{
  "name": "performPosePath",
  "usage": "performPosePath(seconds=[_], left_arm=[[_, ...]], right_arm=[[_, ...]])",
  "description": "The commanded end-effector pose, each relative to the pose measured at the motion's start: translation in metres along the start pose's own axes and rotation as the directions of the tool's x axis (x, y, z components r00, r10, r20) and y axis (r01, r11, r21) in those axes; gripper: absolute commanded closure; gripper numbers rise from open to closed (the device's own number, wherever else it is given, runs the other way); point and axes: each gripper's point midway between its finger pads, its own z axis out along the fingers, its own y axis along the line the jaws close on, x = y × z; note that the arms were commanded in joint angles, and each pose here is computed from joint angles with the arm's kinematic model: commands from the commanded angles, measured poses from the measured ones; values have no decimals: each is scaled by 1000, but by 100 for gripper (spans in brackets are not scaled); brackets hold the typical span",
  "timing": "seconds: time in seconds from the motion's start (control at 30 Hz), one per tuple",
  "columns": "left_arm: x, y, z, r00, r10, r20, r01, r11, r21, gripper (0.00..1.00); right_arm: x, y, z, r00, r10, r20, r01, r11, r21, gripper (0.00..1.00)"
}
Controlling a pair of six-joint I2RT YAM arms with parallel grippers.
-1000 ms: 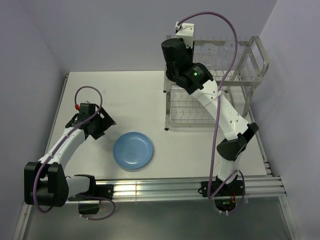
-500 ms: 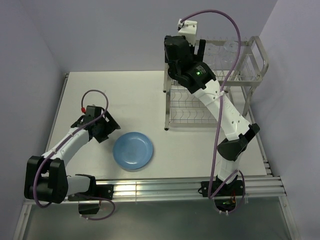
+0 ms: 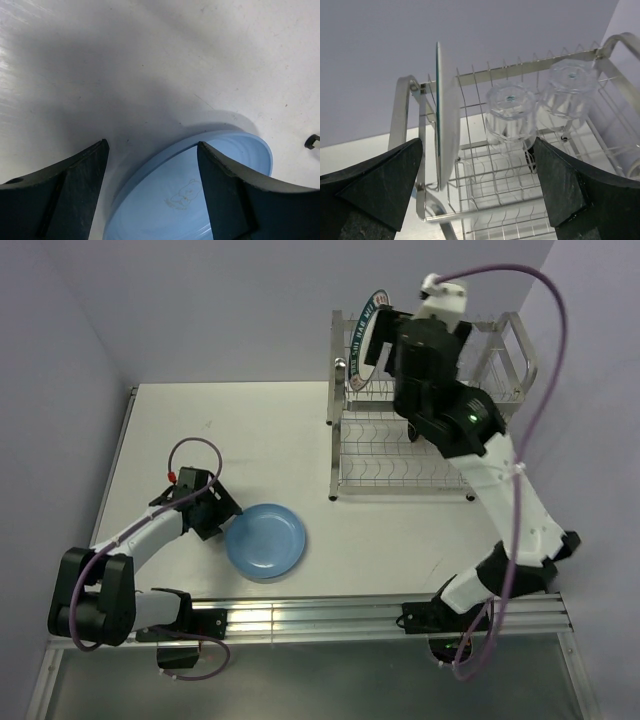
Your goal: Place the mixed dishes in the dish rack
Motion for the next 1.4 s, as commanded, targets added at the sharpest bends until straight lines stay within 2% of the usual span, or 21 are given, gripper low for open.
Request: performPosePath(seconds=[0.0,0.23,0.33,0.37,0.43,0.47,0.57,0.67,0.77,0.8,0.87,1.03,1.13,1.2,1.3,1.37], left_arm=[[15,6,6,1000,0,-25,1,1000,21,22],[33,22,11,999,18,-40,-18,1000,-6,35],[45,27,14,998,29,-58,-29,1000,-1,47],[49,30,16,997,31,-66,-31,999,-6,56],[54,29,17,996,34,-79,-34,999,4,65],[56,27,17,996,42,-83,-41,999,14,79],[56,20,14,995,53,-90,-50,998,29,100],[38,1,-1,997,67,-33,-64,995,72,100],[11,-27,-38,994,93,63,-101,985,141,100],[9,-27,-49,993,98,65,-106,985,134,100],[-14,-54,-88,983,95,159,-128,967,219,100],[-38,-89,-166,962,90,258,-177,925,336,100],[-51,-110,-220,938,80,338,-228,876,425,100],[-58,-126,-262,912,59,405,-276,821,500,100],[-62,-146,-303,886,47,462,-343,736,583,100],[-63,-154,-322,875,38,483,-371,694,618,100]], right_arm=[[-44,-28,-39,983,160,92,-154,986,-69,0],[-39,-59,-78,977,192,97,-180,977,-115,0],[-27,-72,-90,974,211,83,-199,971,-132,0],[-20,-80,-94,973,215,79,-204,970,-131,0],[-14,-84,-97,973,219,72,-207,968,-138,0],[-8,-86,-99,975,214,67,-203,969,-142,0],[-4,-89,-101,976,208,58,-198,969,-147,0],[-7,-87,-105,978,204,47,-193,965,-176,0],[-10,-72,-111,982,190,6,-182,948,-260,0],[-10,-67,-114,982,188,-6,-182,940,-287,0],[-7,-49,-122,981,186,-59,-194,902,-385,0],[13,-16,-135,969,173,-177,-241,826,-510,0],[30,6,-141,963,125,-239,-245,779,-577,0],[39,22,-147,956,91,-277,-252,738,-626,0],[42,39,-155,949,78,-307,-276,677,-682,0],[40,54,-166,942,70,-327,-301,604,-738,0]])
